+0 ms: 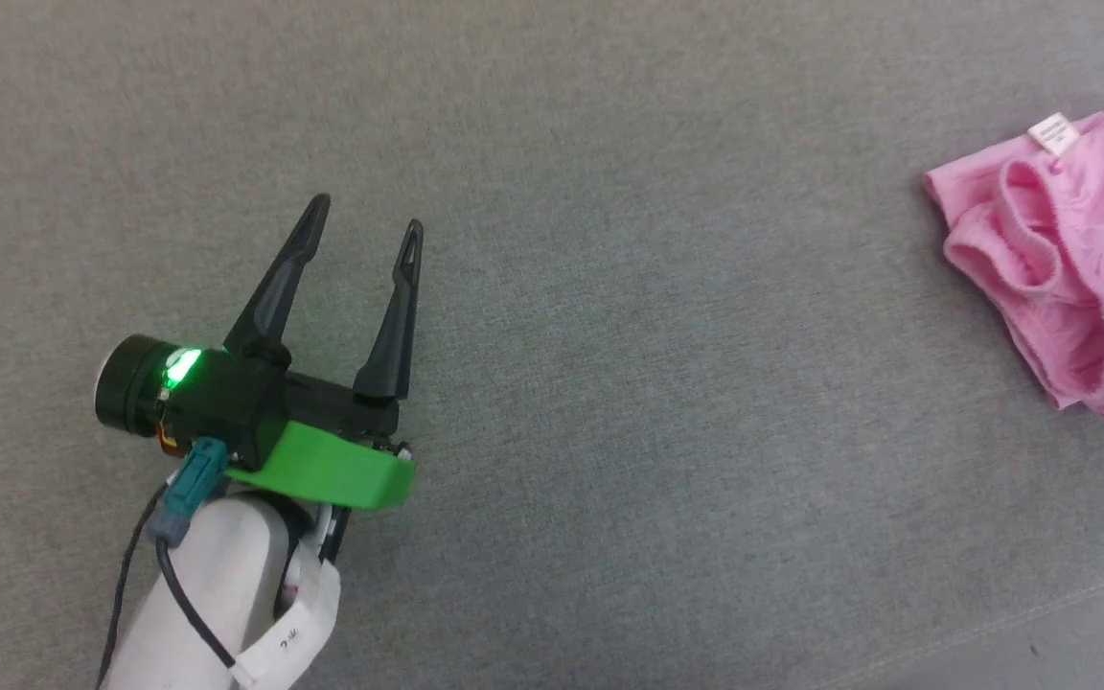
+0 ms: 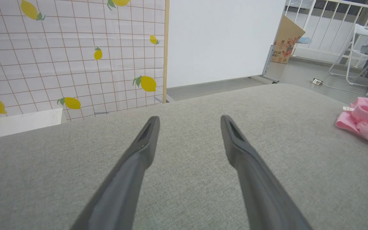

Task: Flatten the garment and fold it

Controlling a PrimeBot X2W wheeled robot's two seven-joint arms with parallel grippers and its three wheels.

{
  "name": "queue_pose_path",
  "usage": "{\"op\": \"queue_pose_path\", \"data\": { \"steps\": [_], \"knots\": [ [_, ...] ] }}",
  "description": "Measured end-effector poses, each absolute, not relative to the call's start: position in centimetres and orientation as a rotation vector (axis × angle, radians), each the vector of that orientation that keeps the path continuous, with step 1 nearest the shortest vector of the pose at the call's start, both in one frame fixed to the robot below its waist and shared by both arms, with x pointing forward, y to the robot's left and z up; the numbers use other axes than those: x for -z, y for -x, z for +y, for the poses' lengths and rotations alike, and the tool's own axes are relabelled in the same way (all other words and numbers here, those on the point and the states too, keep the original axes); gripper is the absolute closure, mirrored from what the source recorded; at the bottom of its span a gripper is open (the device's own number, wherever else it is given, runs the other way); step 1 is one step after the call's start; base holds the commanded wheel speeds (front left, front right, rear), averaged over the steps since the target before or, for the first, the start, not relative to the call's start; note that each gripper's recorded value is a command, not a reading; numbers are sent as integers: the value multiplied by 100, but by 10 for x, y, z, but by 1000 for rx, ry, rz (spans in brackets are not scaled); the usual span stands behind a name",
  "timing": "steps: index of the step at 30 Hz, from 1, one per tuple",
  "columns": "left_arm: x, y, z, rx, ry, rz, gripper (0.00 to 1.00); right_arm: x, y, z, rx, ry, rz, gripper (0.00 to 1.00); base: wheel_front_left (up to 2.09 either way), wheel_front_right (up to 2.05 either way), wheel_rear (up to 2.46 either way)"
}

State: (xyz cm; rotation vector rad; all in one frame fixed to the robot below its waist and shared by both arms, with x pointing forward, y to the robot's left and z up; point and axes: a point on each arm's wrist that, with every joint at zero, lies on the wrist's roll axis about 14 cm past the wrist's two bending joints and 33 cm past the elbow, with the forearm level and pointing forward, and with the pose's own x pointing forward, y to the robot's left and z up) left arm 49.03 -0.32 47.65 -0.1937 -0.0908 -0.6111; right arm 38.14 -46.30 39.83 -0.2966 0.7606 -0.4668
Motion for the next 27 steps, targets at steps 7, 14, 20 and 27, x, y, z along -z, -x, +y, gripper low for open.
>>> {"op": "queue_pose_path", "data": {
  "steps": [7,14,20,27],
  "knots": [
    [-491,-471,10,550,179,-93,0,-416,-332,-480,536,286,709,0,0,0,0],
    [-506,-447,36,461,150,-97,0,-447,-321,-467,532,251,493,0,0,0,0],
    [-521,-430,61,385,126,-123,0,-464,-326,-427,458,211,339,0,0,0,0],
    [-529,-415,102,271,106,-132,0,-471,-357,-333,264,129,225,0,0,0,0]
  ]
}}
